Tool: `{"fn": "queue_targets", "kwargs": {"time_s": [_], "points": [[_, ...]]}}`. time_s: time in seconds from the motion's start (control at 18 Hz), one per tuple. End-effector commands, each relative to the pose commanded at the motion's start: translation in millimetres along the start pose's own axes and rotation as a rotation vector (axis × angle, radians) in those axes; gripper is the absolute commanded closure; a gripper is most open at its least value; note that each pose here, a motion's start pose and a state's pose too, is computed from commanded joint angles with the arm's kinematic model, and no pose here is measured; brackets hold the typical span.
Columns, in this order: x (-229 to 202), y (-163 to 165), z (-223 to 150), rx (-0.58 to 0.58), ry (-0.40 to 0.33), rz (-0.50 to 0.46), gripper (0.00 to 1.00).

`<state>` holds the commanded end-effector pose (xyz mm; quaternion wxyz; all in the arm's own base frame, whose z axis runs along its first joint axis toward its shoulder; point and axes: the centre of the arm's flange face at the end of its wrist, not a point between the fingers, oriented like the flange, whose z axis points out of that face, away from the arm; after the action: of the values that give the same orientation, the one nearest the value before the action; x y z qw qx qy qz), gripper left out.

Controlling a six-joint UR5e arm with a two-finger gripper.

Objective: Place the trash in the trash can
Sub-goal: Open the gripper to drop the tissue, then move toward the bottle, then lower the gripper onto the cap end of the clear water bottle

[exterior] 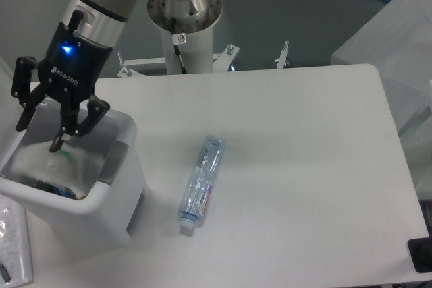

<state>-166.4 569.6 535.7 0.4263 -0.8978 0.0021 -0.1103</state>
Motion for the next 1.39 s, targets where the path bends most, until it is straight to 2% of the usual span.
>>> {"fn": "queue_targets", "kwargs": {"time_s": [0.11,0.33,0.56,0.89,1.17,1.39], "points": [[-15,-3,-3,0.007,-0.017,-0.011,0.0],[-131,16,-11,0.007,-0.112,-0.153,0.0],[-205,53,-21,-0.011,-0.169,-0.245,0.0],[-269,115,36,-0.122,-0.16,-0.307,0.0],[-306,163,87,-0.313,-0.209,-0.348,0.0],[-312,180,133,-0.478,-0.156,-0.303,0.0]]}}
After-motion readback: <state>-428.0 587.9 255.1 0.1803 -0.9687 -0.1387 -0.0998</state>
